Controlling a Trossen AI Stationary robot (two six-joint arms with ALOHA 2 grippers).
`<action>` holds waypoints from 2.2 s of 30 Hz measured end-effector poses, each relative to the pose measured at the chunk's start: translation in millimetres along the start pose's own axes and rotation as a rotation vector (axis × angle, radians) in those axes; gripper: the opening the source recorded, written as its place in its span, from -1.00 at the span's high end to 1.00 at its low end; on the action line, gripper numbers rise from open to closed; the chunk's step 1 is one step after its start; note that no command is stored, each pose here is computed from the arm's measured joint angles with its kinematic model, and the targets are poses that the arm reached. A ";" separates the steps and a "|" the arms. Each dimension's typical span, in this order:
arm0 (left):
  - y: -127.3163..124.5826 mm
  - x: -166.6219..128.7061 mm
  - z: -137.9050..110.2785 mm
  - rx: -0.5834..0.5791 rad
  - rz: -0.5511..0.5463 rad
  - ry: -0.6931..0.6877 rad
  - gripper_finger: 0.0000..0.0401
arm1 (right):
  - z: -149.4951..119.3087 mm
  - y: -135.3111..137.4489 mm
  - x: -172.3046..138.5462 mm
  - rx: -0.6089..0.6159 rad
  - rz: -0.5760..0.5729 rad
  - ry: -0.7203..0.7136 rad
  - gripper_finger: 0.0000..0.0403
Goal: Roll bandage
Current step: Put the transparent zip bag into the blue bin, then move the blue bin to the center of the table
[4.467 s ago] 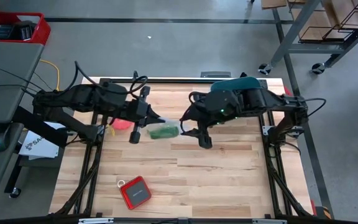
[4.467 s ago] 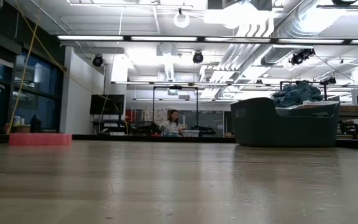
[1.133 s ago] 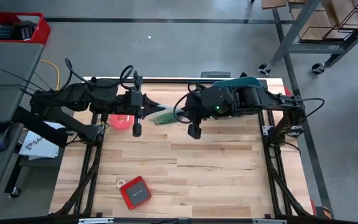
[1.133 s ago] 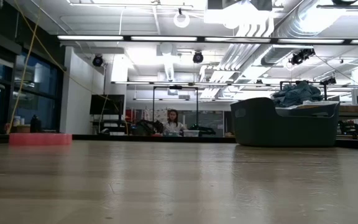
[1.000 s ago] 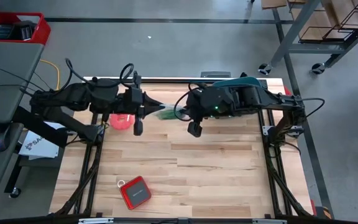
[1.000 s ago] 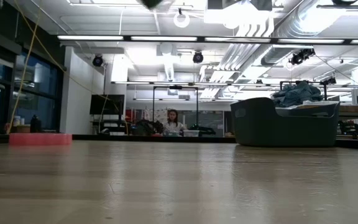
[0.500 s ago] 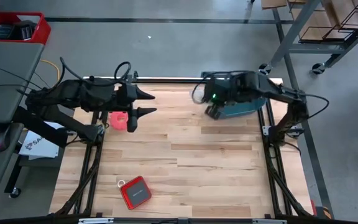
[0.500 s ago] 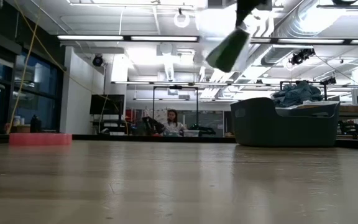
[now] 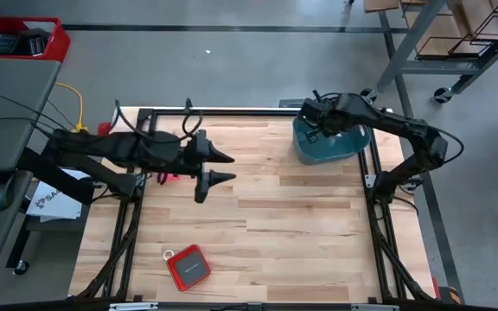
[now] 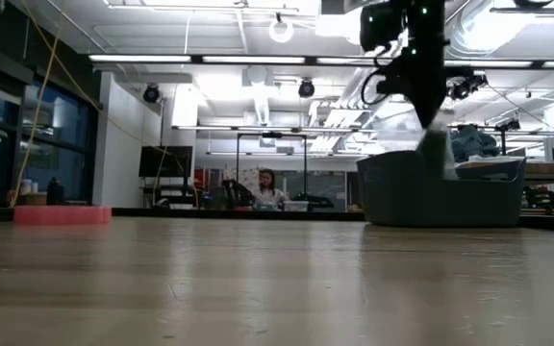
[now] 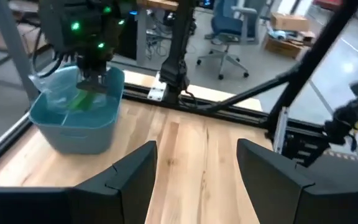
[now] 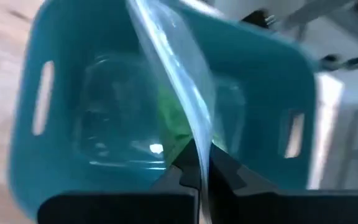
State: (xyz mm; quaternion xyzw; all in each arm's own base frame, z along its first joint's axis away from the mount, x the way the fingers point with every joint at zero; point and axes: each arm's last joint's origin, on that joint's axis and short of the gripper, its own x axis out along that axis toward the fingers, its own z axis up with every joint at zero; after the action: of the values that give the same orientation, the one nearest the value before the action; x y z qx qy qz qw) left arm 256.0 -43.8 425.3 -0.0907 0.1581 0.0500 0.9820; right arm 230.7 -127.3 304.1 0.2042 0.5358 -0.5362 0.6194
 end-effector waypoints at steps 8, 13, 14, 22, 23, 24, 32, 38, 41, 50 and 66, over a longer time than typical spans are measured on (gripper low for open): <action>-0.9 1.5 -3.1 -0.066 0.074 -0.028 -0.09 | -0.1 15.0 31.8 0.028 0.167 0.010 0.92; -2.7 0.0 -3.4 -0.079 0.100 -0.039 -0.09 | -0.6 7.9 36.5 -0.021 0.073 -0.007 0.57; -2.5 0.1 -3.4 -0.080 0.104 -0.040 -0.09 | -1.1 5.0 37.0 -0.025 0.060 0.005 0.48; -1.3 0.2 -3.8 -0.092 0.132 -0.042 -0.09 | -4.0 -8.3 27.8 0.033 0.048 -0.014 -0.02; -1.2 0.2 -3.9 -0.095 0.134 -0.043 -0.09 | -4.0 -8.5 24.3 0.054 0.067 -0.036 -0.03; -1.1 0.1 -4.0 -0.095 0.136 -0.042 -0.09 | -4.3 -8.6 20.3 0.078 0.086 -0.060 -0.03; 0.1 0.0 -4.3 -0.098 0.175 -0.048 -0.09 | -7.3 4.5 22.6 0.099 0.195 -0.056 0.70; 1.1 -0.2 -3.8 -0.120 0.217 -0.067 -0.09 | -5.7 29.9 50.8 0.103 0.306 0.026 0.97; -0.1 -0.5 -3.8 -0.138 0.214 -0.073 -0.09 | -3.9 41.9 56.7 0.111 0.332 0.027 0.98; -7.5 -2.9 -1.9 -0.143 0.214 -0.114 -0.09 | -9.1 83.2 61.5 0.202 0.441 0.034 1.00; -20.7 -7.0 -6.1 -0.079 0.165 -0.095 -0.09 | -34.1 197.3 15.5 0.600 1.098 -0.063 1.00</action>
State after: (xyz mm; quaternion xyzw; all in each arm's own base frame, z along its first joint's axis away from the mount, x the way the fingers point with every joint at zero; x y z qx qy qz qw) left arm 250.2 -65.7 425.2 -0.1133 0.1162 0.1413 0.9766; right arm 387.5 -38.6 215.3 0.5989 0.1605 -0.2725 0.7357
